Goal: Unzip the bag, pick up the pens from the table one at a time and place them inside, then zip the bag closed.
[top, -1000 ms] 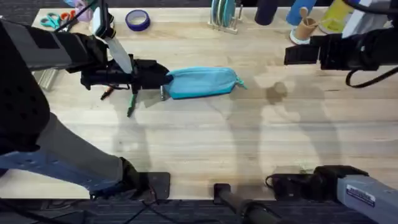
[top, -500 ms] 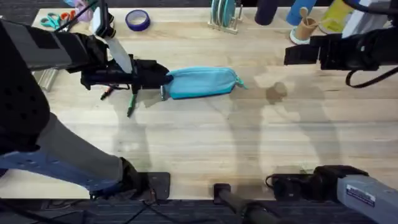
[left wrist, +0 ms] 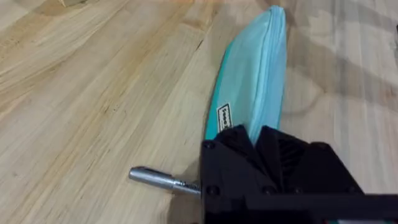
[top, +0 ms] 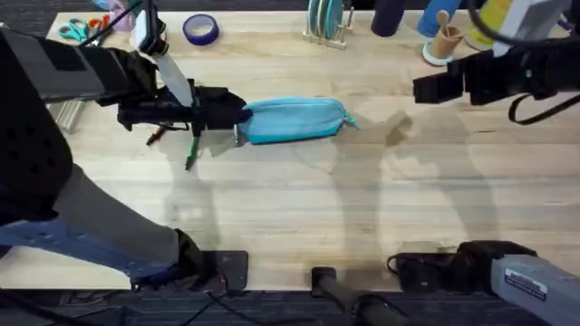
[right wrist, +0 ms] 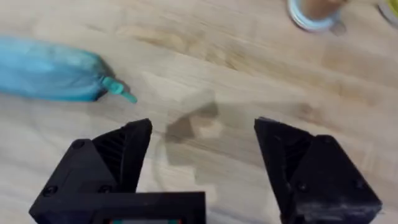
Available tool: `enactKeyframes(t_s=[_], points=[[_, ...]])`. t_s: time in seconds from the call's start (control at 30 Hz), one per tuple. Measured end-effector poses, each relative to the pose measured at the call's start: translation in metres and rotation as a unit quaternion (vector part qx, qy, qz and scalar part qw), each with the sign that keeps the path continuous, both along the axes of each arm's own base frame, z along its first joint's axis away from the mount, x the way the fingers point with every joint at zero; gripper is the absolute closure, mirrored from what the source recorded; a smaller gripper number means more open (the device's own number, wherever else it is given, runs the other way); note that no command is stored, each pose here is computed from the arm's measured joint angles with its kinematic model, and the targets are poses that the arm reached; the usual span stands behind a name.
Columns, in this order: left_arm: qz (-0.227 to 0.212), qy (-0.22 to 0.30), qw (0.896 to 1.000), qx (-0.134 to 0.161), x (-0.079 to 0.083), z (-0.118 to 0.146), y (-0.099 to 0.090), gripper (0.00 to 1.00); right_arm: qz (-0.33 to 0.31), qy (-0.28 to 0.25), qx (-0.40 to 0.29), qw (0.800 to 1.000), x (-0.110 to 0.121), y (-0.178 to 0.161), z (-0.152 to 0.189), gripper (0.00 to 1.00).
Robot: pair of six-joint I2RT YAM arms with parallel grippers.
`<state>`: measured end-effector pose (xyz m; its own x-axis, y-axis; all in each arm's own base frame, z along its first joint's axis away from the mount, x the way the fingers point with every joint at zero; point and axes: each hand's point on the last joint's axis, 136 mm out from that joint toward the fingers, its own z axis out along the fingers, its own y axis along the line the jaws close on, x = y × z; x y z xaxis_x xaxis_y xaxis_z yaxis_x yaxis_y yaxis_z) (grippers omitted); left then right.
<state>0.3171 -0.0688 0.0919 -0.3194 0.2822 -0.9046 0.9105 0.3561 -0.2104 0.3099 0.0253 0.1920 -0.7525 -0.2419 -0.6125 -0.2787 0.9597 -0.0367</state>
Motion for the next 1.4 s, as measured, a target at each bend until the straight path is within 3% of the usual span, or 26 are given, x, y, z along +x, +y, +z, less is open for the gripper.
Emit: enactKeyframes(t_s=[0.03,0.07,0.37,0.53,0.8,1.1,1.4], points=[[0.000,0.000,1.000,0.000,0.000,0.000,0.000,0.957,0.063,-0.009,0.002,0.998,-0.001,0.013,0.002,0.017],[0.000,0.000,1.000,0.000,0.000,0.000,0.000,0.957,0.083,-0.013,0.006,0.996,-0.002,0.019,0.003,0.018],[0.001,0.004,1.000,0.001,0.000,-0.001,0.000,0.957,0.202,-0.054,0.041,0.977,-0.005,0.052,0.016,0.041],[0.002,0.005,1.000,0.001,0.000,-0.001,0.000,0.957,0.223,-0.055,0.048,0.972,-0.002,0.058,0.014,0.038],[0.002,0.006,1.000,0.001,0.000,-0.001,0.000,0.957,0.240,-0.013,0.052,0.969,0.012,0.060,-0.019,0.033],[0.003,0.008,1.000,0.001,0.000,-0.001,0.000,0.957,0.269,-0.018,0.074,0.960,0.030,0.070,-0.035,0.022],[0.003,0.009,1.000,0.000,0.000,-0.001,0.000,0.957,0.278,-0.014,0.098,0.956,0.029,0.073,-0.038,0.007]])
